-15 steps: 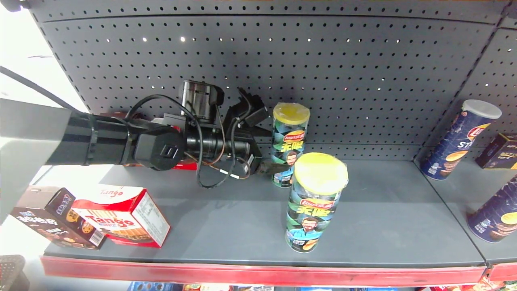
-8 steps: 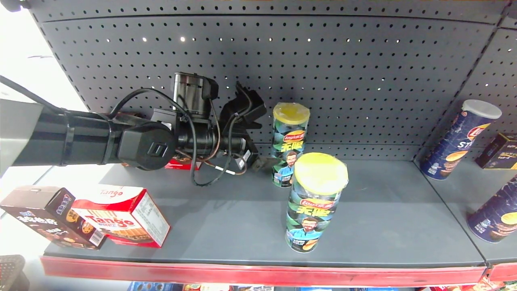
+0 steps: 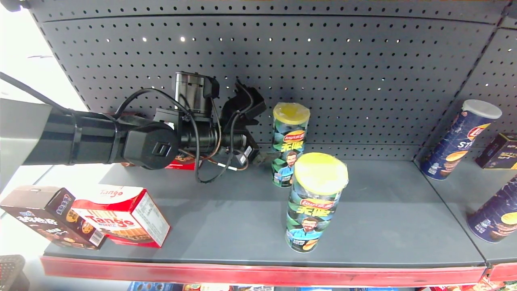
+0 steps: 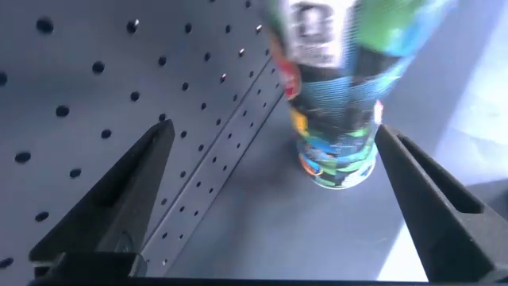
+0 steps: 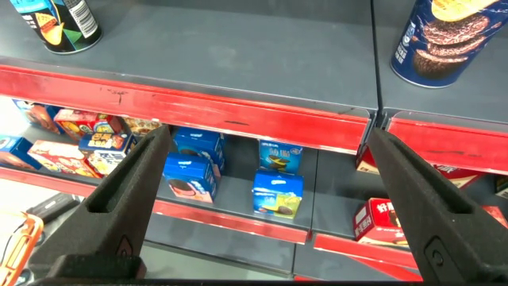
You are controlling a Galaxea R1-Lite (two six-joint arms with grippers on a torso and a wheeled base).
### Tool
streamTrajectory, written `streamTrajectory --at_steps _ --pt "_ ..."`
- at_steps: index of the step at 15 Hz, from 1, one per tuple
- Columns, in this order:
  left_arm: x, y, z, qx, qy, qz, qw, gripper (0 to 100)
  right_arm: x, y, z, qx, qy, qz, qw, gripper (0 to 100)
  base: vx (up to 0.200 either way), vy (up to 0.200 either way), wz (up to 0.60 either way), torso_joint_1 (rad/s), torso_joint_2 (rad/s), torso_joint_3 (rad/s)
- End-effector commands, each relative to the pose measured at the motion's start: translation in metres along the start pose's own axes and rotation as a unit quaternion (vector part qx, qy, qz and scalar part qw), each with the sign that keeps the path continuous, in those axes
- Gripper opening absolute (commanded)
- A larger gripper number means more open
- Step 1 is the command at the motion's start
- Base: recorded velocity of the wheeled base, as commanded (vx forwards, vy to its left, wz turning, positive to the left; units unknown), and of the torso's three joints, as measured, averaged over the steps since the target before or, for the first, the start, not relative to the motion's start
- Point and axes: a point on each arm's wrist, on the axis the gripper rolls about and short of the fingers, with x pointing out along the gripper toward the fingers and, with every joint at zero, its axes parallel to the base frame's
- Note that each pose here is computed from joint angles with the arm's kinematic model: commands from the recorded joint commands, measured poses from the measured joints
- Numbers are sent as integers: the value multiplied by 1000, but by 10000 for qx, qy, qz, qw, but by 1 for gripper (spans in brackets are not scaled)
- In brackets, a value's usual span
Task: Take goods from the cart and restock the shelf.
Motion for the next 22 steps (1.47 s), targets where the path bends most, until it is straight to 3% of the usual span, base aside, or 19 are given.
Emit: streamTrajectory --at_steps 1,2,11,13,15,16,19,22 --pt "4 0 -4 -55 58 7 10000 100 0 0 0 0 5 2 10000 100 0 0 0 0 0 0" --pt "5 1 -4 -126 73 61 9999 100 0 0 0 0 5 2 10000 100 0 0 0 0 0 0" --pt "7 1 -9 -164 153 76 9997 100 0 0 0 0 5 2 10000 100 0 0 0 0 0 0" --pt "-7 0 6 -48 -28 173 9998 100 0 0 0 0 5 2 10000 100 0 0 0 0 0 0" --pt "-23 -2 24 11 -107 618 9980 100 0 0 0 0 5 2 10000 100 0 0 0 0 0 0" --pt "-33 -4 27 -40 -71 736 9973 100 0 0 0 0 5 2 10000 100 0 0 0 0 0 0" --pt "-45 -16 13 -104 468 1328 9900 100 0 0 0 0 5 2 10000 100 0 0 0 0 0 0" --pt "-40 -23 0 -60 573 1997 9782 100 0 0 0 0 5 2 10000 100 0 0 0 0 0 0"
